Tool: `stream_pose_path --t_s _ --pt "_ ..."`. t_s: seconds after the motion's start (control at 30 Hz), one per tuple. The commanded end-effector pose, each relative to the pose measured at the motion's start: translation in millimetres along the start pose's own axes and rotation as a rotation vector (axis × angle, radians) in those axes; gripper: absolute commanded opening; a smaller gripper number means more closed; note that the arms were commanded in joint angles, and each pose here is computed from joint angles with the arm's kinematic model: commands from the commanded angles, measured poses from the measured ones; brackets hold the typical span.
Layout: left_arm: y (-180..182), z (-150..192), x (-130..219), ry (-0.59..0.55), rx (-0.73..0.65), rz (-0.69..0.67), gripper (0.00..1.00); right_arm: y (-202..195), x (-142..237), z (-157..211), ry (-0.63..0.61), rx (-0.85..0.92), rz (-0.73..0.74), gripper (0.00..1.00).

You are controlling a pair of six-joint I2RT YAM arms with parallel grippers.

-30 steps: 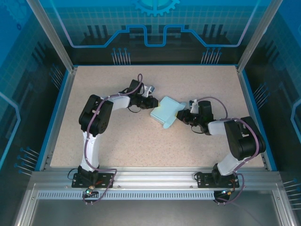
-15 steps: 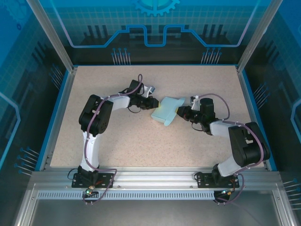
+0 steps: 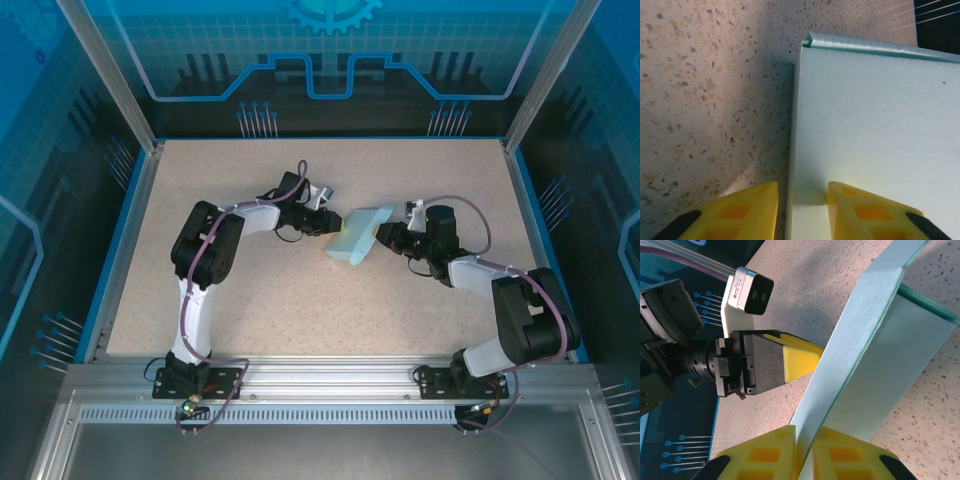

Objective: Fold the paper box

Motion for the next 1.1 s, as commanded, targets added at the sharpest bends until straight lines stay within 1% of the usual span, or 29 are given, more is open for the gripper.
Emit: stream_pose_path --t_s 0.0,0.23,0.5,0.77,0.9,1.07 --pt "3 14 -15 0.072 0.047 -0.009 0.34 10 -2 -4 -0.012 0.038 0.028 0.16" --pt "0 12 -18 0.070 0.040 -0.006 0.37 11 -10 3 -0.003 0.021 0.078 0.17" --pt "-2 8 -19 0.060 0.036 -0.005 0.39 17 -27 6 0.018 0.024 0.095 0.18" --pt "-9 -3 -12 0.016 0.008 -0.022 0.41 11 -38 10 0.030 0.022 0.148 0.16" --pt "-13 -10 -3 -0.025 -0.011 -0.043 0.46 6 -40 13 0.035 0.026 0.182 0.15" --pt "-20 -15 19 -0.146 -0.060 -0.108 0.52 3 -43 15 0.042 0.025 0.191 0.15"
Point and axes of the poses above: each hand's point on the last joint's axis, 136 mm out from that joint toward the fingers, its own x axis back along the fingers, its own y axis along the line the jaws close on, z = x × y, the point moved 7 cm from there along x, back along the fingers, and after that the axes turned 5 degrees about x, right-handed, at the moved point
